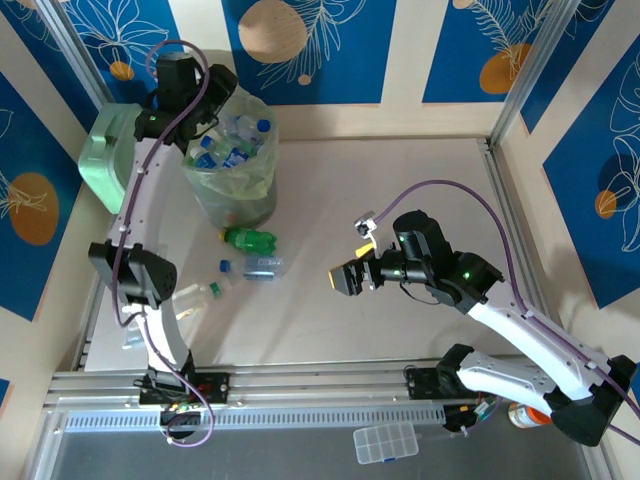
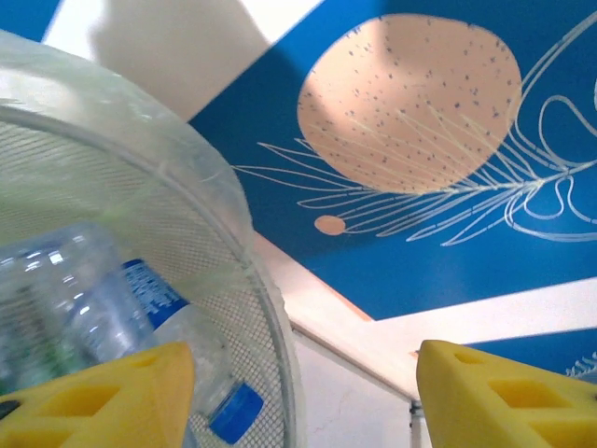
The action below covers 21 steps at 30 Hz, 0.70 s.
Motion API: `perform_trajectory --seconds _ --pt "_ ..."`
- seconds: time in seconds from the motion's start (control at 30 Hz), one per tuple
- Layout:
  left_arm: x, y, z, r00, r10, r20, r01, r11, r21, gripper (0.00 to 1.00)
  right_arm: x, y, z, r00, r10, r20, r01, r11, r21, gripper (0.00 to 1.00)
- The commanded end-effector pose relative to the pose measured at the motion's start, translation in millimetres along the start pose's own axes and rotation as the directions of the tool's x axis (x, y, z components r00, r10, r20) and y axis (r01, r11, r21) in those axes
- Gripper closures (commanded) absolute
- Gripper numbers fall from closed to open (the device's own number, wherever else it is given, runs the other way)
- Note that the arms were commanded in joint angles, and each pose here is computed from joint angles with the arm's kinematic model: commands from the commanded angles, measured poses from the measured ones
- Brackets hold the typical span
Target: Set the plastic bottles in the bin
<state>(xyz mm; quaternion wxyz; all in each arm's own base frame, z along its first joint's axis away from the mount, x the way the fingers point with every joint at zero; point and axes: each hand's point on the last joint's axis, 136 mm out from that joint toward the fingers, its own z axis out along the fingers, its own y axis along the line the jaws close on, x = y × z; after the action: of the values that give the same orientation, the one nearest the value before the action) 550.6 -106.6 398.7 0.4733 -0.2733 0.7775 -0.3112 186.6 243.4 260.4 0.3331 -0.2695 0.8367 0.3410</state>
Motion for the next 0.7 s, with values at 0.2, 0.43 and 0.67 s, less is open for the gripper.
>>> perform_trajectory --seconds 0.2,0.43,0.67 --pt "50 58 57 0.980 -0.032 -0.195 0.010 0.994 -0.111 0.39 4 -5 1 1.000 0.002 -0.008 -0.001 1.000 0.014 0.02" --pt "62 78 54 0.975 -0.028 -0.222 -0.010 0.986 -0.169 0.39 3 -6 3 1.000 0.002 -0.014 -0.002 1.000 0.013 0.02" --pt "35 57 31 0.987 0.065 -0.148 -0.087 0.985 -0.146 0.38 1 -3 1 1.000 0.001 -0.013 -0.001 1.000 0.001 0.02"
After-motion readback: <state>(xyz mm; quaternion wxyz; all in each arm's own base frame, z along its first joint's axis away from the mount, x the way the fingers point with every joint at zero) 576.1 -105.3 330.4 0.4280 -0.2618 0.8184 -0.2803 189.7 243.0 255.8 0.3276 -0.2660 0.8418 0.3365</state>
